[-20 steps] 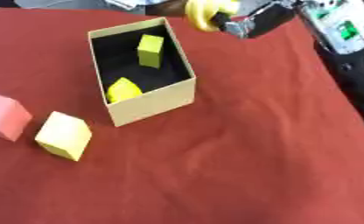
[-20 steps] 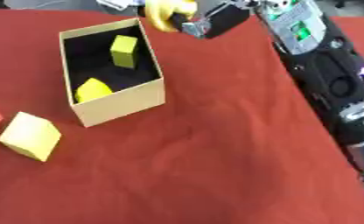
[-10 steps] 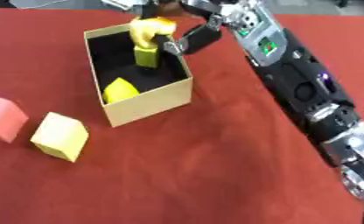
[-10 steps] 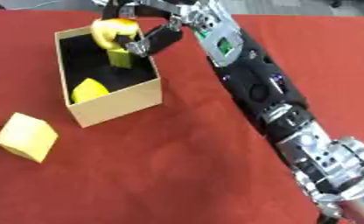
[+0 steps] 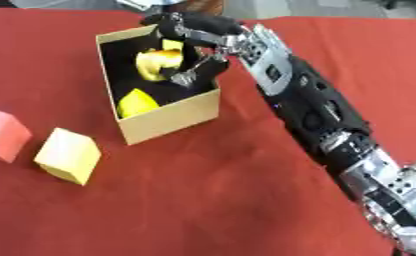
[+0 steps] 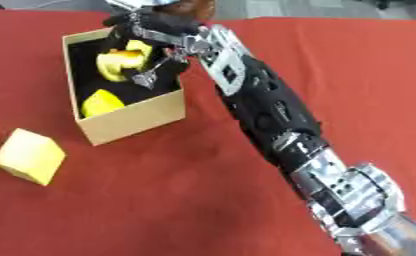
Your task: Pick up objects on the table and place them in the box.
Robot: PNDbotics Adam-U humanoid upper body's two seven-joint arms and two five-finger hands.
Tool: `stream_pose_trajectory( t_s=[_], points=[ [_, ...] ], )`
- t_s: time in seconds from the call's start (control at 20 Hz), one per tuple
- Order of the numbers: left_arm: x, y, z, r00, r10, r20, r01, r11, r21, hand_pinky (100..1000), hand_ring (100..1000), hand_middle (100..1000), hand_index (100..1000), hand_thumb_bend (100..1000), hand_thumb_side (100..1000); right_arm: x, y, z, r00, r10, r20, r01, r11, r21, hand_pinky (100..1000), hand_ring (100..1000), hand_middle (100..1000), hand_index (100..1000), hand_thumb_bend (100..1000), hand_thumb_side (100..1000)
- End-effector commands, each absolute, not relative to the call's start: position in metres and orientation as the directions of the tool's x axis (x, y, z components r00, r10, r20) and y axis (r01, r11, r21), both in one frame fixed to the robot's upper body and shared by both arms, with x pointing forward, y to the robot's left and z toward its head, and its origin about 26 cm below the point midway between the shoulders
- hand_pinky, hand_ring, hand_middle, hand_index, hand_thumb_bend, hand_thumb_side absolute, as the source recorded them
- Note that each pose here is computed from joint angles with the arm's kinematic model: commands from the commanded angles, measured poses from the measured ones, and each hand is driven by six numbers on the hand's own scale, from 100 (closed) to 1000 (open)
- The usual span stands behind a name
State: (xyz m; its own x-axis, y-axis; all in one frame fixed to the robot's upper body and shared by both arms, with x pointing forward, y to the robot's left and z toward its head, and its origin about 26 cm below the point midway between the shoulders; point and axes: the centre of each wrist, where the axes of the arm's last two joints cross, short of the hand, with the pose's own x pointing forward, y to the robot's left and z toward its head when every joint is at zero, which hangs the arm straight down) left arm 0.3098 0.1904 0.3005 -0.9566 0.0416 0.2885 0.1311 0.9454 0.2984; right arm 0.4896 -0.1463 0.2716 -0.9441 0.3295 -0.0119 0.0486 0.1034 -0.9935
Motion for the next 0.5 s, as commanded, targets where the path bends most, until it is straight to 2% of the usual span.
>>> stream_pose_trajectory(
  t_s=[0.05,0.1,0.15,0.2,0.25,0.4,0.5],
  points=[
    [0.306,0.190,0.308,-0.964,0.049,0.263,0.131,0.943,0.305,653,707,725,812,126,699,0.487,-0.147,0.289,-0.956,0.262,-0.131,0.142,0.022,-0.990,914,1000,763,924,100,466],
    [0.306,0.190,0.307,-0.963,0.048,0.264,0.131,0.943,0.305,653,707,725,812,126,699,0.486,-0.147,0.291,-0.954,0.256,-0.155,0.166,0.021,-0.986,916,1000,769,927,116,496],
    [0.306,0.190,0.307,-0.963,0.048,0.264,0.131,0.943,0.306,653,708,725,812,126,699,0.485,-0.147,0.294,-0.952,0.251,-0.175,0.188,0.025,-0.982,919,1000,793,937,180,531],
    [0.306,0.190,0.307,-0.963,0.047,0.265,0.131,0.943,0.306,653,708,725,812,126,699,0.484,-0.147,0.297,-0.949,0.248,-0.195,0.209,0.033,-0.977,918,1000,800,941,204,524],
    [0.306,0.190,0.307,-0.963,0.047,0.265,0.131,0.943,0.306,653,708,725,812,125,699,0.483,-0.146,0.300,-0.946,0.243,-0.215,0.231,0.036,-0.972,919,1000,817,950,267,516],
    [0.306,0.190,0.307,-0.963,0.048,0.266,0.131,0.943,0.306,654,708,725,812,126,698,0.482,-0.145,0.302,-0.939,0.232,-0.252,0.267,0.033,-0.963,914,1000,809,946,252,506],
    [0.306,0.190,0.307,-0.963,0.046,0.266,0.130,0.943,0.306,654,708,725,812,126,697,0.481,-0.146,0.303,-0.940,0.232,-0.251,0.272,0.064,-0.960,912,1000,791,938,202,466]
  ],
)
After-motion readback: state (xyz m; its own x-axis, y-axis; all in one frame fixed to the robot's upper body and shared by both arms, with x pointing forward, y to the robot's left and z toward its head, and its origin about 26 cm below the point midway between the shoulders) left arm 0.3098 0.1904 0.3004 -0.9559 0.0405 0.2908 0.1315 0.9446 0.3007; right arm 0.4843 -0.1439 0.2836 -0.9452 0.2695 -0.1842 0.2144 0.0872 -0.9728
